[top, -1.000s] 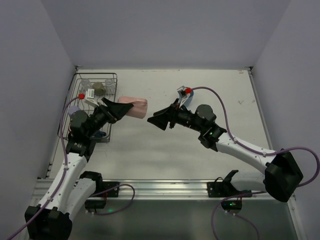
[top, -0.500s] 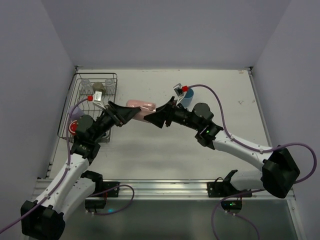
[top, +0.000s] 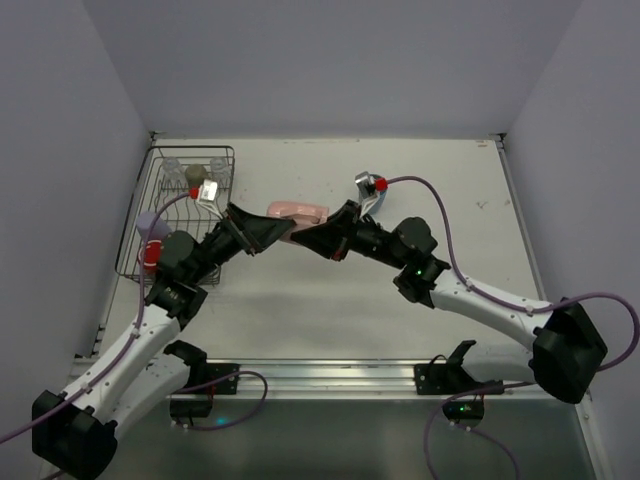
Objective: Unload the cups from the dish rack
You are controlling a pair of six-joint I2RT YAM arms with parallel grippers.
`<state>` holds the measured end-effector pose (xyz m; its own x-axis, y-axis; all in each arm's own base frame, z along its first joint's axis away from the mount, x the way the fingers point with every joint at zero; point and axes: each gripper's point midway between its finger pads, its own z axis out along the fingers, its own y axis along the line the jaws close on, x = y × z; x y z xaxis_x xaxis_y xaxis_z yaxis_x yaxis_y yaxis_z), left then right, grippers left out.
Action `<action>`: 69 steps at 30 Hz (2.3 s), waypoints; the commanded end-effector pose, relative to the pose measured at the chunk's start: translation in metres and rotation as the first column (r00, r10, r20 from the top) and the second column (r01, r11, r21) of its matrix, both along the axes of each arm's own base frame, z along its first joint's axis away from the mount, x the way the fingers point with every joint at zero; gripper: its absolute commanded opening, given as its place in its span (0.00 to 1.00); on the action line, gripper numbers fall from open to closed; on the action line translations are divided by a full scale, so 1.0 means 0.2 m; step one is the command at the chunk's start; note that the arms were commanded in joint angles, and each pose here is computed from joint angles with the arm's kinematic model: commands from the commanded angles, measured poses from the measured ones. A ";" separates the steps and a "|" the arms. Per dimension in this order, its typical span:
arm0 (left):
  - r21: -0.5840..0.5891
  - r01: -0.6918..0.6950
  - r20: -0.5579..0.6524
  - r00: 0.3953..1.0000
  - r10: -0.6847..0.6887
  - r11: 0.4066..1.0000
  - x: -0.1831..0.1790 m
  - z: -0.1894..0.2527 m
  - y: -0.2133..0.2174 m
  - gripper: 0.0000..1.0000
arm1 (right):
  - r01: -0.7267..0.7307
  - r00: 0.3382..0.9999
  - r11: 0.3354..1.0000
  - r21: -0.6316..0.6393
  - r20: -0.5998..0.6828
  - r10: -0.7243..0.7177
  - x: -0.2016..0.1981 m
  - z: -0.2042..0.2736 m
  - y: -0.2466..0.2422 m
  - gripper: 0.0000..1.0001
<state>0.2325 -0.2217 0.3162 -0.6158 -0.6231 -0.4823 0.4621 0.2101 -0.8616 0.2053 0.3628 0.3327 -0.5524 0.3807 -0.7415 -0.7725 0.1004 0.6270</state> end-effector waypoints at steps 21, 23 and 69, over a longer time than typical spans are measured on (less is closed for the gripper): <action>0.684 -0.155 0.227 0.974 -0.006 0.713 -0.16 -0.39 0.31 1.00 | 0.529 0.697 0.428 -0.732 0.088 -0.711 0.67 -0.23 -1.12 0.00; 0.697 -0.145 0.221 0.975 -0.018 0.703 -0.17 -0.43 0.31 1.00 | 0.555 0.647 0.358 -0.751 0.120 -0.753 0.75 -0.20 -1.20 0.00; 0.684 -0.216 0.240 0.969 0.064 0.697 -0.11 -0.49 0.39 1.00 | 0.269 0.591 0.196 -0.943 0.001 -0.807 1.34 -0.92 -1.40 0.38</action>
<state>0.2054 -0.1476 0.2145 -0.4259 -0.1316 -0.8951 0.5131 0.7797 -0.3588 0.4686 0.0879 0.0922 -0.8657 0.0936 -0.4918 0.0476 0.9933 0.1053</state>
